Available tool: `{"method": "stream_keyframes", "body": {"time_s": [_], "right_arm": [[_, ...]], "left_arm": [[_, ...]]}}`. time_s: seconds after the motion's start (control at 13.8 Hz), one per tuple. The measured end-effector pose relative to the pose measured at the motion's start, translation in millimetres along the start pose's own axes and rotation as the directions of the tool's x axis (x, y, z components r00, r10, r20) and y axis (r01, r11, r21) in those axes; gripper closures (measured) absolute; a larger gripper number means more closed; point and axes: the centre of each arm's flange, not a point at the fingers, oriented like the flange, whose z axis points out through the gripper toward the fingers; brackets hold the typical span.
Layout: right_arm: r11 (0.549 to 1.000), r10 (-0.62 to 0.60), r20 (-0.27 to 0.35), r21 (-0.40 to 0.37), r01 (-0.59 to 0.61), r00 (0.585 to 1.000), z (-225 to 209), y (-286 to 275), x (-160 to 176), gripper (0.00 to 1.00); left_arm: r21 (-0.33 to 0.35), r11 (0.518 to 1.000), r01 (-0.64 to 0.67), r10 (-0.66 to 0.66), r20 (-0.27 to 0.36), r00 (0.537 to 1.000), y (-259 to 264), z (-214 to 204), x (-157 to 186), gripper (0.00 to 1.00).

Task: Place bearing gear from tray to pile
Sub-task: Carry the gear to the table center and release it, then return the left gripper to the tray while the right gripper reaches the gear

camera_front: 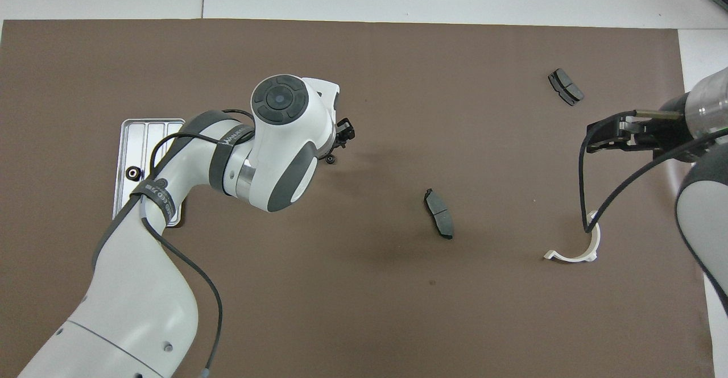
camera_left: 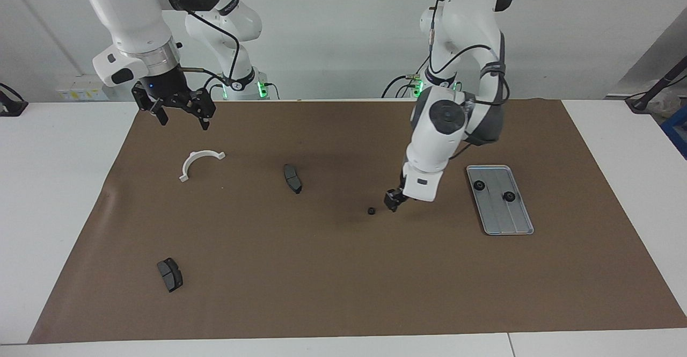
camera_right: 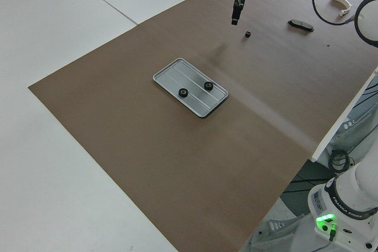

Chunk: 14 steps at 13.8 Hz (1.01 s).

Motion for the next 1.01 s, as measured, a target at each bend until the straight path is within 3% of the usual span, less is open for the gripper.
{"method": "stream_keyframes", "body": {"time_s": [0.22,0.51,0.72,1.01], "right_arm": [[1.0,-0.026,0.008,-0.001,0.026,1.0,3.7,-14.1,-4.0,0.0],[0.999,-0.032,-0.003,0.002,0.032,0.999,9.4,-17.7,-2.9,0.0],[0.998,-0.061,-0.033,0.013,0.061,0.998,12.1,-35.1,-3.4,0.0],[0.994,-0.106,-0.041,0.025,0.107,0.994,39.4,-82.1,-2.5,0.0]], "left_arm": [[0.019,0.992,-0.122,0.121,0.05,0.991,-79.6,2.1,46.4,0.23],[0.013,0.963,-0.269,0.265,0.121,0.957,-160.7,13.6,75.9,0.25],[0.036,0.944,-0.328,0.319,0.161,0.934,-204.7,30.3,82.6,0.26],[0.076,0.932,-0.355,0.338,0.181,0.924,-226.4,59.0,77.4,0.3]]}}
